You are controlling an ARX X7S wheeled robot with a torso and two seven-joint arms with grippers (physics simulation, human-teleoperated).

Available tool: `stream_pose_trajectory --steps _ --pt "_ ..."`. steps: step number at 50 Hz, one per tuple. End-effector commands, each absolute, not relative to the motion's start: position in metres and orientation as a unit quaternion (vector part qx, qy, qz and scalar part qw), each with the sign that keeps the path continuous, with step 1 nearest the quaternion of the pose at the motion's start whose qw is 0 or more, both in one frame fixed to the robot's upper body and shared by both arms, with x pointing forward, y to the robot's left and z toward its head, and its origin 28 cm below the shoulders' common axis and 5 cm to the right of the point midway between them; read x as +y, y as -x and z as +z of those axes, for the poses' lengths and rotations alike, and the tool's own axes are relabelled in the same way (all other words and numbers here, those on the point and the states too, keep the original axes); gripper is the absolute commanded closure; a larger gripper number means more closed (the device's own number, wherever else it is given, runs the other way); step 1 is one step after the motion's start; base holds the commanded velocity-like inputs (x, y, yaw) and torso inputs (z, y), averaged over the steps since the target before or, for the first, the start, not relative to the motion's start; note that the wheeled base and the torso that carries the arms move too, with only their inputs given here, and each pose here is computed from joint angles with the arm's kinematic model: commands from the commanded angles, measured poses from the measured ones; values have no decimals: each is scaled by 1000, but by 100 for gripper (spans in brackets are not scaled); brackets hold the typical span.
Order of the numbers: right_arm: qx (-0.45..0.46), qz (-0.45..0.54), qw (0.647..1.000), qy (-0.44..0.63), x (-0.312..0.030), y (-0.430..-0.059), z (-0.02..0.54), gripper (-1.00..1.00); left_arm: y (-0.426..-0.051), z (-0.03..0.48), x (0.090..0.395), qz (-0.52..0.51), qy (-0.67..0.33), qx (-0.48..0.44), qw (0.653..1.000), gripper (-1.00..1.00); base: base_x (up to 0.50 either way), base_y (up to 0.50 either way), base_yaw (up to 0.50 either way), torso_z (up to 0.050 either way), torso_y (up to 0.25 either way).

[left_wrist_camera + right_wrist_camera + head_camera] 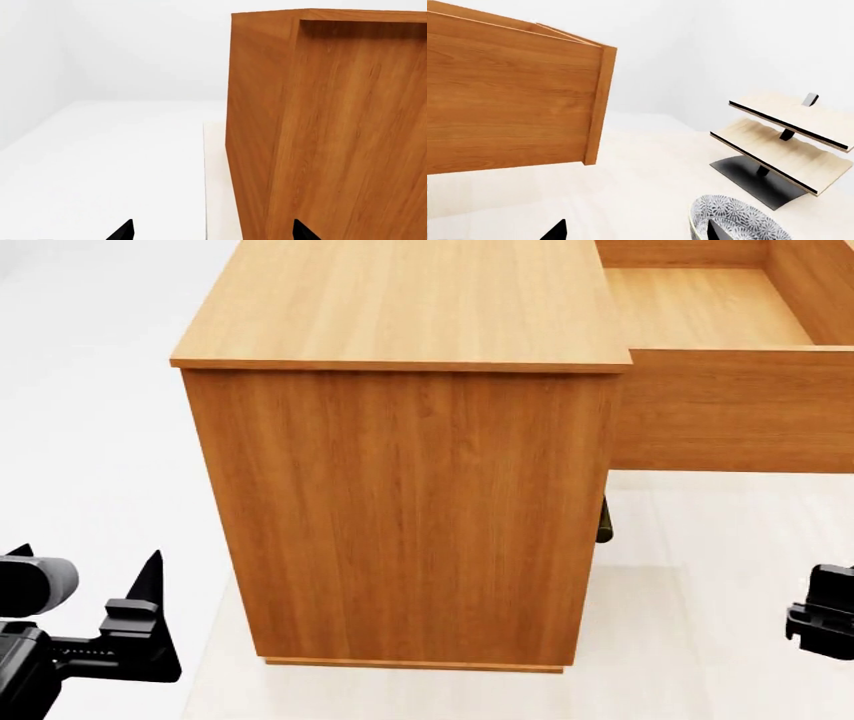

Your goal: Close the top drawer of the cabinet.

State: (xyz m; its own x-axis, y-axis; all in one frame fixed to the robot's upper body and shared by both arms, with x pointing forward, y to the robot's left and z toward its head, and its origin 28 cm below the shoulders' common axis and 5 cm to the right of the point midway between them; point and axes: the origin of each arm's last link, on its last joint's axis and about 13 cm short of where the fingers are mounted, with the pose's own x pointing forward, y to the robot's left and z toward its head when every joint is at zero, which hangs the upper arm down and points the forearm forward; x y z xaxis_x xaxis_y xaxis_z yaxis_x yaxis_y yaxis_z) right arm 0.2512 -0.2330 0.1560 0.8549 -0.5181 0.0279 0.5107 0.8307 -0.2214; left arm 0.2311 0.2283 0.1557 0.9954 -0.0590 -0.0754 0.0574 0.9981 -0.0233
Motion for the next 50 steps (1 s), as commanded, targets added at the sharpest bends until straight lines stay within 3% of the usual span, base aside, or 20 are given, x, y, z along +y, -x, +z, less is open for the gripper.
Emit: stream_pose_trajectory --steps 1,9,22,28,31,50 --pt "59 -413 899 132 -306 -253 158 -100 -231 149 227 -31 9 43 999 -100 0 0 0 0 0" --pt "70 -482 860 150 -339 -263 178 -100 -232 149 227 -34 8 43 998 -100 0 0 0 0 0" --pt "75 -553 810 181 -353 -309 212 -100 -233 150 229 -28 7 45 999 -100 0 0 0 0 0" --pt "69 -550 810 193 -345 -351 226 -100 -233 151 228 -25 5 44 999 -100 0 0 0 0 0" --pt "79 -554 806 194 -343 -358 221 -100 -233 151 229 -24 7 44 999 -100 0 0 0 0 0" --pt "58 -450 859 236 -279 -396 231 -100 -229 148 231 -18 15 46 999 -100 0 0 0 0 0"
